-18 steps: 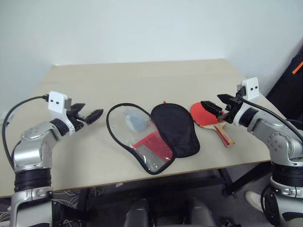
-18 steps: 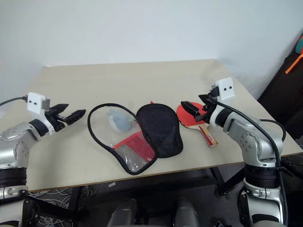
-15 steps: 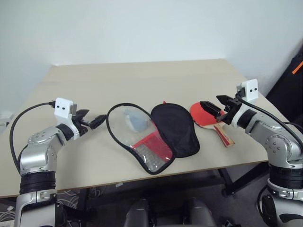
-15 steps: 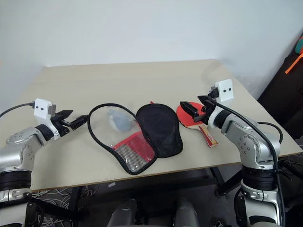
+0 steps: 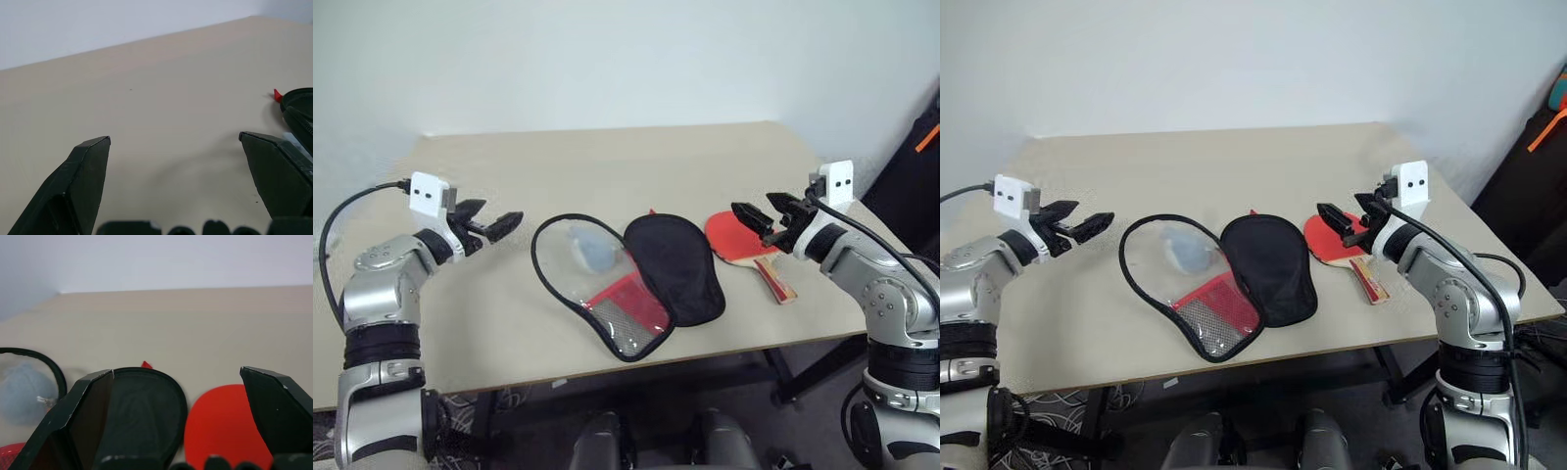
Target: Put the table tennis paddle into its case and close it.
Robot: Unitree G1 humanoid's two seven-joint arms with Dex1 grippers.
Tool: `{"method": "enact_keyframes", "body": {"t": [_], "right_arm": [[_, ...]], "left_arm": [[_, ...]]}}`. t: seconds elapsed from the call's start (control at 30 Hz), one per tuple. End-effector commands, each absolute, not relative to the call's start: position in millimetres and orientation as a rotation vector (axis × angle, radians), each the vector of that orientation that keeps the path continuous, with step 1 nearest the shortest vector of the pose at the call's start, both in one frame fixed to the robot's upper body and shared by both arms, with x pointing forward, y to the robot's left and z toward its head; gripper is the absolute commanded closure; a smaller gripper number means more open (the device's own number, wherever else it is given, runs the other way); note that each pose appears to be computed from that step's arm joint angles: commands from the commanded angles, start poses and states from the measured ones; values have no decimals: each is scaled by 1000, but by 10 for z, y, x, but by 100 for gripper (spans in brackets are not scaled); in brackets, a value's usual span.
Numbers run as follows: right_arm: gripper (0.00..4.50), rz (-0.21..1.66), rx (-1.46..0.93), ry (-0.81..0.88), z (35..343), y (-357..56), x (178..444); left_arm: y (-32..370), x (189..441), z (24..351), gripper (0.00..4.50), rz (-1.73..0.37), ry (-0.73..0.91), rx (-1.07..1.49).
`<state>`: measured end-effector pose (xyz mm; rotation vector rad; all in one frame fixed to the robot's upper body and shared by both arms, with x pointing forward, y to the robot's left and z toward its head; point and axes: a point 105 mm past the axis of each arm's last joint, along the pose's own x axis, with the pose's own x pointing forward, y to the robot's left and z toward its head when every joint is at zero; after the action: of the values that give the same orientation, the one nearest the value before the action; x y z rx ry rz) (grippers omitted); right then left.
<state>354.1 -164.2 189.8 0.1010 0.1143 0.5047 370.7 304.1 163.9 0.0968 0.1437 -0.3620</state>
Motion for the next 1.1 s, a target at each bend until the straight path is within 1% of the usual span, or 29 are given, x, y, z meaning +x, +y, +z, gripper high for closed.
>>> {"method": "enact_keyframes", "body": {"t": [0.03, 0.3, 0.43, 0.53, 0.8, 1.1], "right_arm": [[0, 490, 92, 100, 2000, -1692, 3551], [0, 458, 59, 247, 1743, -1885, 3554], [0, 436, 4, 386, 1471, -2002, 3548], [0, 421, -16, 452, 1293, -2078, 3548], [0, 375, -11, 529, 991, -2192, 3597], [0, 340, -2, 563, 830, -2278, 3572]], "left_arm": [[3059, 3668, 1887, 2, -371, 75, 140], [2976, 3626, 1914, 2, -382, 55, 134], [2939, 3566, 1979, 2, -392, 46, 150], [2900, 3510, 1990, 2, -401, 45, 152], [2834, 3478, 2032, 2, -410, 36, 154], [2764, 3483, 2071, 2, -426, 25, 165]]}}
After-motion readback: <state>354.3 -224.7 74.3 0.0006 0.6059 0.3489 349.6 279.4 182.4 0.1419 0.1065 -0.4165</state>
